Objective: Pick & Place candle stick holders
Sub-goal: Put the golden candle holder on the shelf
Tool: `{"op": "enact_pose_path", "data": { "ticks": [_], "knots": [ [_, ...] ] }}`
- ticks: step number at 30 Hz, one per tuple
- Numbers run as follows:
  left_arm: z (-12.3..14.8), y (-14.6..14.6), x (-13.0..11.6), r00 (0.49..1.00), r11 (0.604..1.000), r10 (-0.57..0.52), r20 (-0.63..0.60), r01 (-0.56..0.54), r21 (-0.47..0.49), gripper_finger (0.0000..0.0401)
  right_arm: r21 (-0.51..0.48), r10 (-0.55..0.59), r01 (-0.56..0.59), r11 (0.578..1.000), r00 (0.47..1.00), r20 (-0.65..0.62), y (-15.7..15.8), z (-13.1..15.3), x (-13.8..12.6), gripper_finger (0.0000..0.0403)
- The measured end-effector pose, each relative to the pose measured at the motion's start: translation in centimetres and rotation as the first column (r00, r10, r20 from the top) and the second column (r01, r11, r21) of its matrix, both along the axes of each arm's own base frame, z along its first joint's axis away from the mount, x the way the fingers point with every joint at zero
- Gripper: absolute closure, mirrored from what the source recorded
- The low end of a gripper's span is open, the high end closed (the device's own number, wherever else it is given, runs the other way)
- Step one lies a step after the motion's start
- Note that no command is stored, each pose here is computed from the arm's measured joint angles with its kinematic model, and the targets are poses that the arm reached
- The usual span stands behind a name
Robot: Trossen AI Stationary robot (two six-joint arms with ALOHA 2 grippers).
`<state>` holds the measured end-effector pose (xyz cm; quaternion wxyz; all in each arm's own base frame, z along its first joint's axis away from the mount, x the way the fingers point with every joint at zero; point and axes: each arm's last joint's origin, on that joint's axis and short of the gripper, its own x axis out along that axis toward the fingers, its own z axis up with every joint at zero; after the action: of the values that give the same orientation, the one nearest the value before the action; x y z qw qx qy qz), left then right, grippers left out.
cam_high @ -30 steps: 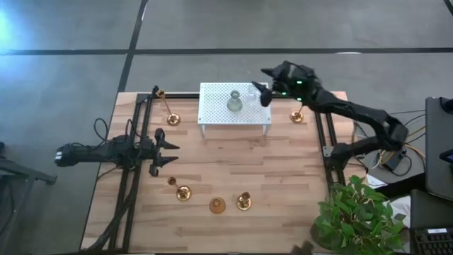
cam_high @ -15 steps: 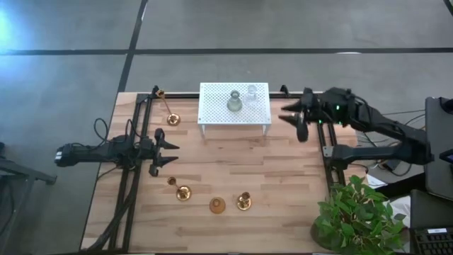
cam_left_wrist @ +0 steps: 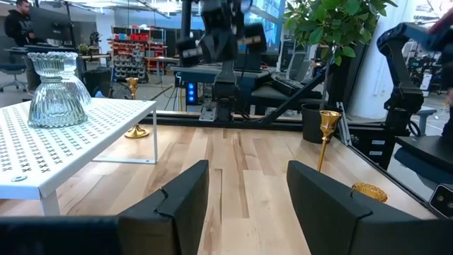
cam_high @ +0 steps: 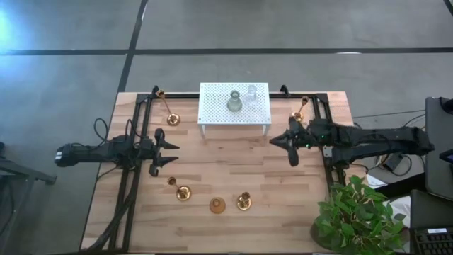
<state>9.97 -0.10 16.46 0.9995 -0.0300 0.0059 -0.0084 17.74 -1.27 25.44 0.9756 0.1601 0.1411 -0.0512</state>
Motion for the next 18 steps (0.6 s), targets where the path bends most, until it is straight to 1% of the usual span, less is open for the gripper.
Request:
{"op": "enact_pose_path", "data": {
  "ticks": [2, 4, 6, 8, 11, 18],
  "knots": [
    [0.0, 0.0, 0.0, 1.000, 1.000, 0.000, 0.000, 0.000, 0.000, 0.0204, -0.006, 0.023, -0.023, 1.000, 0.998, 0.064, 0.1, -1.8, -0.3, 0.0395],
    [0.0, 0.0, 0.0, 1.000, 1.000, 0.000, 0.000, 0.000, 0.000, 0.0204, -0.069, 0.052, -0.045, 0.997, 0.992, 0.111, 0.1, -3.3, -0.7, 0.0395],
    [0.0, 0.0, 0.0, 1.000, 1.000, 0.000, 0.000, 0.000, 0.000, 0.0204, -0.125, 0.068, -0.053, 0.991, 0.990, 0.121, 0.2, -4.9, -1.3, 0.0395],
    [0.0, 0.0, 0.0, 1.000, 1.000, 0.000, 0.000, 0.000, 0.000, 0.0204, -0.133, 0.063, -0.048, 0.990, 0.991, 0.114, 0.2, -6.2, -2.1, 0.0395],
    [0.0, 0.0, 0.0, 1.000, 1.000, 0.000, 0.000, 0.000, 0.000, 0.0204, -0.155, 0.044, -0.026, 0.988, 0.993, 0.109, 0.1, -7.7, -3.2, 0.0395],
    [0.0, 0.0, 0.0, 1.000, 1.000, 0.000, 0.000, 0.000, 0.000, 0.0204, -0.233, 0.039, 0.000, 0.972, 0.986, 0.161, 0.0, -9.7, -5.3, 0.0395]
  ]
}}
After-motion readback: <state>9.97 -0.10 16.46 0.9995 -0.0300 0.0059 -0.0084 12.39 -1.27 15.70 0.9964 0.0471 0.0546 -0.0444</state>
